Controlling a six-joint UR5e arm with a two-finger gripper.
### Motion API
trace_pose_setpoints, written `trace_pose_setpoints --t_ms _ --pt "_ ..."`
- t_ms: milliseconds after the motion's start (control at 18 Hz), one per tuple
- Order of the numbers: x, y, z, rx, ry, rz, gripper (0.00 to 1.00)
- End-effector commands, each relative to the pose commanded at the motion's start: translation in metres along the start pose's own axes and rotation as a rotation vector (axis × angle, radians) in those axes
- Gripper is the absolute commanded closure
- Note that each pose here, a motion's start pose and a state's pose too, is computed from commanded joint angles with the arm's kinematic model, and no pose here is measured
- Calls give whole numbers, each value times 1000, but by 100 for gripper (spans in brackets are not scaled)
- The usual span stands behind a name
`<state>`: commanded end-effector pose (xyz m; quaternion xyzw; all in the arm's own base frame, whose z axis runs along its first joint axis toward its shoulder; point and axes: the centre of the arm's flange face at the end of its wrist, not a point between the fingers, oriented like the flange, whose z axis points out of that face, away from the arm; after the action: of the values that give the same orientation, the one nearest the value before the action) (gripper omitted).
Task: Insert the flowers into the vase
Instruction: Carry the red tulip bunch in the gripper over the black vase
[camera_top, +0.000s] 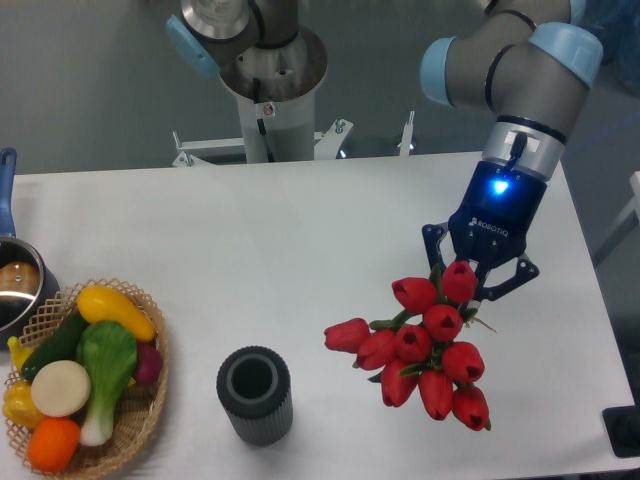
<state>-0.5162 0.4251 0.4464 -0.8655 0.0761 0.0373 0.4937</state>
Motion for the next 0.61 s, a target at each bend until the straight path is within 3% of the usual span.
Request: trace_pose_setpoints --t_ms 444,611 --pt "8 -10 15 19 32 12 87" --pt "27 -22 38 31 79 32 87"
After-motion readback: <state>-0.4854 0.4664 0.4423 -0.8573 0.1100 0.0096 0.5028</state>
